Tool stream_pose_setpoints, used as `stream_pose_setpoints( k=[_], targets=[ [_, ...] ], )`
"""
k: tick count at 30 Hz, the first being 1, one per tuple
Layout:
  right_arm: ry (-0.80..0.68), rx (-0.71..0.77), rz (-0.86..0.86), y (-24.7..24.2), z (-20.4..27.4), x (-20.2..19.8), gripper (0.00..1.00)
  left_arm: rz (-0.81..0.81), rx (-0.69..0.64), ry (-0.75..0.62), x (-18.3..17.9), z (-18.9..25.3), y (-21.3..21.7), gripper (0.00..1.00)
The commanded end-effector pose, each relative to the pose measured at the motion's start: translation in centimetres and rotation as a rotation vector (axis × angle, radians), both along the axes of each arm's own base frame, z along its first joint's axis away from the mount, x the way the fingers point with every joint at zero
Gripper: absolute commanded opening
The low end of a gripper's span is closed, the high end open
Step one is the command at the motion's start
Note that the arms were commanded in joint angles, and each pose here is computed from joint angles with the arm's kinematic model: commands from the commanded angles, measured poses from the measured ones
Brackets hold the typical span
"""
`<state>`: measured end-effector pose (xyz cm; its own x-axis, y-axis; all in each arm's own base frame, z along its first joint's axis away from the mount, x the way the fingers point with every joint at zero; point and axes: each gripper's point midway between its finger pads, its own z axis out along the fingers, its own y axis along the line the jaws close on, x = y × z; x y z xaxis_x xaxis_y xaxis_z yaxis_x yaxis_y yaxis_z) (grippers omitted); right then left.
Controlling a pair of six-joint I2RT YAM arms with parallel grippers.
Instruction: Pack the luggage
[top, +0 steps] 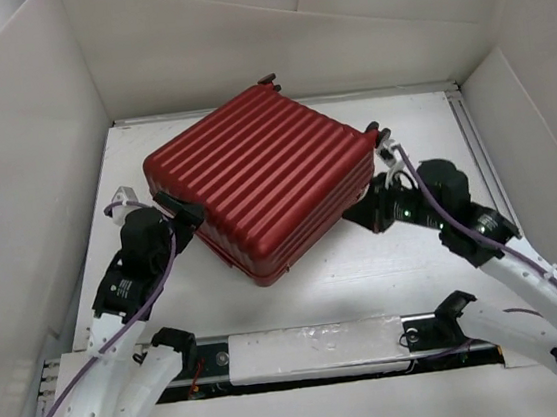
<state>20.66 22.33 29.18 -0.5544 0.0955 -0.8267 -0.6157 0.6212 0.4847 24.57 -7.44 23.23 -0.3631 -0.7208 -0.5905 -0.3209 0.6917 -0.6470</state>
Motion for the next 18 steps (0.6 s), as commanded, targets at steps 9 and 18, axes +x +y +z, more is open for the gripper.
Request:
stream_pose_setpoints(
  k=[9,18],
  targets=[
    [0.041,-0.059,0.105,2.9,-5.6,-5.3,0.39,-0.162,-0.079,-0.201,8.4,9.2,-5.3,0.69],
    [-0.031,0.027,0.106,5.7,-6.4,-5.2,0.64,-0.165,-0.059,-0.244,9.1,14.8,-6.5,0.63]
  ],
)
